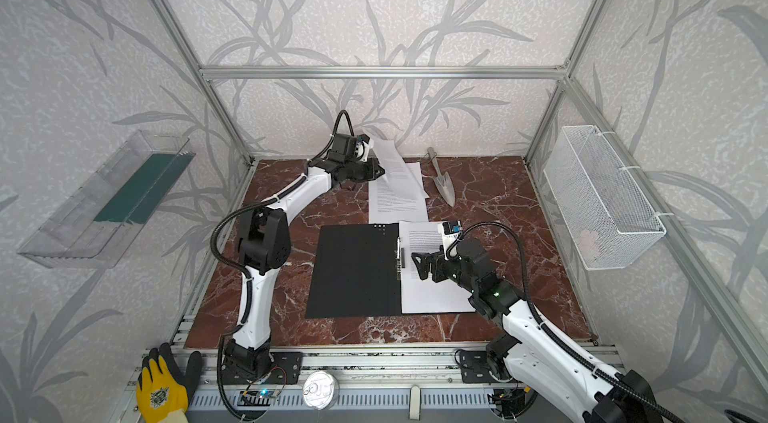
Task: Put the files into the folder
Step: 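Carry the pinched sheet over the folder with the left gripper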
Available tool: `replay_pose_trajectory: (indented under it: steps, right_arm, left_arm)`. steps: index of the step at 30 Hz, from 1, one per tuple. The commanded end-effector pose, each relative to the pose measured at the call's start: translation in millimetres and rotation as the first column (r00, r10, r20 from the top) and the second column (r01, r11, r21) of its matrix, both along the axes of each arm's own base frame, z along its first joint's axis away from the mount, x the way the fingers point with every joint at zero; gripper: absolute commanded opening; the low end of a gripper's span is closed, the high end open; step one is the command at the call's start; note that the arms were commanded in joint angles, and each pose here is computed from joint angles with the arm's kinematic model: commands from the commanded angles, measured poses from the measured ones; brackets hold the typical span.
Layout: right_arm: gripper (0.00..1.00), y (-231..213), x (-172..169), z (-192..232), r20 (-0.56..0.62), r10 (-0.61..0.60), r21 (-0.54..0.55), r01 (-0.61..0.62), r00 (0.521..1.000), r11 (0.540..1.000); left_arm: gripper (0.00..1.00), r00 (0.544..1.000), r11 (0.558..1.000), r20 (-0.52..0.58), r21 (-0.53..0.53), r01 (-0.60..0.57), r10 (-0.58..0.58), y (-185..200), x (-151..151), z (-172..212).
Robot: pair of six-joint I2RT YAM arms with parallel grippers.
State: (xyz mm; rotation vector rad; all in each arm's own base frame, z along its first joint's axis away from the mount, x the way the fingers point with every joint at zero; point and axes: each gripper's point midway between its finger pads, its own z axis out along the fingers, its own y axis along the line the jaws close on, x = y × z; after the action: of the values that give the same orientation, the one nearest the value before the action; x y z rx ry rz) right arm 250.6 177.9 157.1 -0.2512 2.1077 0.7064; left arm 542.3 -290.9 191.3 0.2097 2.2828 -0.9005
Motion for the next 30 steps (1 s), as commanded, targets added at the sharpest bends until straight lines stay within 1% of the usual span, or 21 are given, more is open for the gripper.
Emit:
replay_pose_trajectory:
  steps: [1, 4, 6, 9, 12, 17, 21, 23, 25, 28, 30]
  right_arm:
    - [0.99, -9, 3, 7, 0.032, -0.038, -0.025, 0.039, 0.999, 0.999]
    - [0.99, -11, 4, 9, 0.038, -0.051, -0.025, 0.052, 0.998, 0.998]
    - [0.99, -10, 3, 12, 0.033, -0.041, -0.004, 0.041, 0.999, 0.999]
    - [0.99, -7, 3, 22, 0.015, -0.014, 0.084, 0.013, 1.000, 0.996]
    - [0.99, -14, 3, 36, 0.012, -0.011, 0.176, 0.008, 1.000, 0.984]
    - [0.99, -24, 6, 59, 0.022, -0.020, 0.293, 0.013, 1.000, 0.956]
    - [0.99, -34, 12, 79, 0.041, -0.051, 0.382, 0.031, 0.998, 0.924]
    - [0.99, -39, 12, 85, 0.051, -0.066, 0.385, 0.041, 0.997, 0.922]
    - [0.99, -41, 12, 88, 0.035, -0.079, 0.403, 0.058, 0.996, 0.913]
    - [0.99, -43, 11, 90, 0.028, -0.090, 0.410, 0.071, 0.996, 0.910]
    - [0.99, -43, 12, 84, 0.004, -0.093, 0.392, 0.084, 0.996, 0.916]
  left_arm:
    - [0.00, 0.999, 1.000, 0.043, 0.016, 0.001, -0.002, 9, -17, 29]
    - [0.00, 0.997, 1.000, 0.073, 0.001, 0.018, -0.018, 4, -40, 58]
    - [0.00, 0.995, 0.999, 0.089, -0.003, 0.052, -0.051, -6, -64, 75]
    - [0.00, 0.986, 0.994, 0.128, -0.036, 0.108, -0.103, -24, -100, 95]
    - [0.00, 0.980, 0.986, 0.139, -0.069, 0.151, -0.140, -40, -135, 104]
    - [0.00, 0.957, 0.948, 0.163, -0.172, 0.267, -0.240, -69, -202, 123]
    - [0.00, 0.953, 0.925, 0.166, -0.249, 0.288, -0.252, -69, -243, 132]
    - [0.00, 0.960, 0.927, 0.150, -0.261, 0.268, -0.236, -58, -256, 128]
    - [0.00, 0.976, 0.949, 0.129, -0.243, 0.201, -0.174, -39, -261, 115]
    - [0.00, 0.993, 0.982, 0.073, -0.160, 0.099, -0.088, -11, -263, 81]
    - [0.00, 0.999, 0.989, 0.010, -0.137, 0.052, -0.051, 3, -264, 55]
